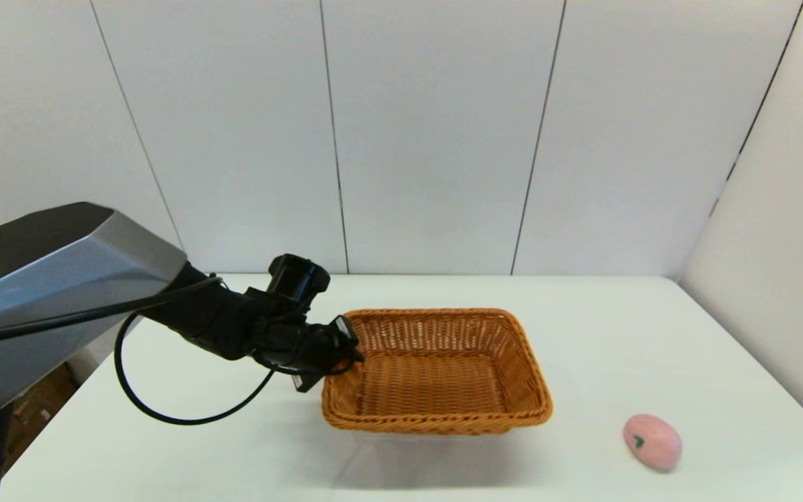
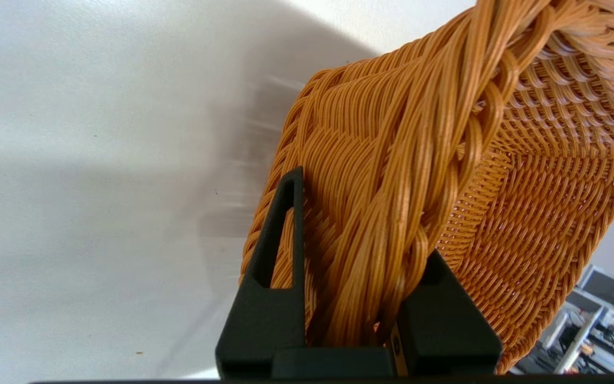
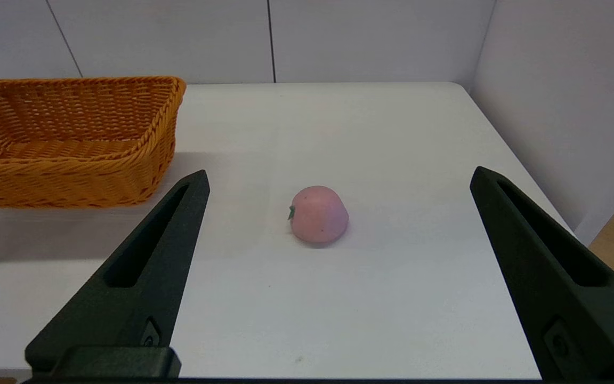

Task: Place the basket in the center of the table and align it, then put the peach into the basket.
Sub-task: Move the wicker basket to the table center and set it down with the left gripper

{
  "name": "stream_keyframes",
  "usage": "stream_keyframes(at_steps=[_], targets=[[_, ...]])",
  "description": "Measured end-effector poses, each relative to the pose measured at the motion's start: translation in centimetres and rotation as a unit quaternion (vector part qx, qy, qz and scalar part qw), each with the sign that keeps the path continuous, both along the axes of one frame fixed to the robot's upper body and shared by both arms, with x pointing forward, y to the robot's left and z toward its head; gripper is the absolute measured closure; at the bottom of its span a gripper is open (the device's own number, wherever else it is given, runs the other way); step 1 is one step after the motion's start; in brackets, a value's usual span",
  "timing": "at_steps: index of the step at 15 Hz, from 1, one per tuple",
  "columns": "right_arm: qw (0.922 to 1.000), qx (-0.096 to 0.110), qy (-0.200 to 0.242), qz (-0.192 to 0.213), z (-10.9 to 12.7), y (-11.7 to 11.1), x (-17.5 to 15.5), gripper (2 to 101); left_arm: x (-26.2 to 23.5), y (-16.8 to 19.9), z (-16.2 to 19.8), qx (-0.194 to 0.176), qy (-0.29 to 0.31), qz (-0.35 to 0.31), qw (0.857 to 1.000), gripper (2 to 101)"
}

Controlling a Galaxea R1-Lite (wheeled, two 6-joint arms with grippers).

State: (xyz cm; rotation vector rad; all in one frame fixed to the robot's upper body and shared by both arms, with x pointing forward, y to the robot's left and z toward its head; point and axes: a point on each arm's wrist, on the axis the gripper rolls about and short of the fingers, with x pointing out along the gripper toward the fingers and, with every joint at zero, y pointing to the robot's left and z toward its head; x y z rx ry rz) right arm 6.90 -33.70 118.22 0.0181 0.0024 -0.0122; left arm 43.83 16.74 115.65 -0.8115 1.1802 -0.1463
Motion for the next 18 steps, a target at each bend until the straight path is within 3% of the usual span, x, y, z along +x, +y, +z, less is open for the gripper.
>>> stream_keyframes(at_steps=[7,12,15,18], targets=[[1.0000,0.000,0.000,0.000,0.0,0.0,0.0,5.2,-0.2,-0.3,-0.1,0.005,0.000,-0.002,1.000,79.6],[1.0000,0.000,0.000,0.000,0.0,0.0,0.0,5.2,-0.2,-0.4,0.0,0.003,-0.001,-0.001,1.000,47.1],[1.0000,0.000,0.000,0.000,0.0,0.0,0.0,5.2,0.1,0.3,0.1,0.006,-0.004,0.011,1.000,33.7],[1.0000,0.000,0.000,0.000,0.0,0.0,0.0,5.2,0.5,2.5,2.5,0.001,-0.035,0.034,0.999,24.8]])
